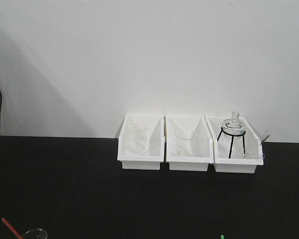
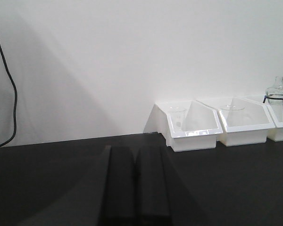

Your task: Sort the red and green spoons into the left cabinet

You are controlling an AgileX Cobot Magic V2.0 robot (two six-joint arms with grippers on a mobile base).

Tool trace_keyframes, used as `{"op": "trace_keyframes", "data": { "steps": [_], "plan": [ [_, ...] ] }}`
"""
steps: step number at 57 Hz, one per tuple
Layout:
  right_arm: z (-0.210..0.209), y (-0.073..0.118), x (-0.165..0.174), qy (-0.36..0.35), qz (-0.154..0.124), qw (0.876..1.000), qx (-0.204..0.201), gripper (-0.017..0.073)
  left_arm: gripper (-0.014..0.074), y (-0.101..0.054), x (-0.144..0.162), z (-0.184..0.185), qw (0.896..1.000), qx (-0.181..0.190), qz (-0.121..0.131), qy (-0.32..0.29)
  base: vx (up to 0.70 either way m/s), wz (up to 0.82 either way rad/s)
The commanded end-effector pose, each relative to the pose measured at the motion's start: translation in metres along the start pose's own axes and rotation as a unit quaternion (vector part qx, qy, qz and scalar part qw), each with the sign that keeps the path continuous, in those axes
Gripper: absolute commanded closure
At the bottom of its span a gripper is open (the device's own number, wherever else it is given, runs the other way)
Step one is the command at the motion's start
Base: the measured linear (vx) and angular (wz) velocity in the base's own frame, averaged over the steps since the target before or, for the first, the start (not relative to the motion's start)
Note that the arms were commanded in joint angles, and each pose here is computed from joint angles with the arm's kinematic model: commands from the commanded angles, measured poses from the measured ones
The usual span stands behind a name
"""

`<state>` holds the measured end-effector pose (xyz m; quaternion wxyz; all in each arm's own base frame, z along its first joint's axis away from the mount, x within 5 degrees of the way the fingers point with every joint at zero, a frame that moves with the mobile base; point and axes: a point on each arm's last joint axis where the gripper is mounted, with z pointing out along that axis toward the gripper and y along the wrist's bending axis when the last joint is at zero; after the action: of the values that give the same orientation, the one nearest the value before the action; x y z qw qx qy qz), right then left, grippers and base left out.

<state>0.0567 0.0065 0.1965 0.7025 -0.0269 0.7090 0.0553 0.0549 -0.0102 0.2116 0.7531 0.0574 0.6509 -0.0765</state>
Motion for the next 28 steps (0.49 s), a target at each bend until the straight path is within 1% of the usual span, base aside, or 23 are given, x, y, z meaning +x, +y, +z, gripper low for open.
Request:
{"op": "trace_keyframes", "data": {
  "steps": [1,28],
  "plan": [
    [-0.001,0.0003,-0.0062,-0.044,-0.006,0.999,-0.001,0.0564,0.0597,0.0009,-0.0031,-0.0018,0.999,-0.005,-0.004,-0.043,0.0,0.0],
    [-0.001,0.0003,-0.0062,-0.044,-0.006,0.999,-0.001,0.0564,0.0597,0.0009,-0.0031,-0.0018,0.999,-0.005,-0.004,-0.043,0.0,0.0]
  ]
}}
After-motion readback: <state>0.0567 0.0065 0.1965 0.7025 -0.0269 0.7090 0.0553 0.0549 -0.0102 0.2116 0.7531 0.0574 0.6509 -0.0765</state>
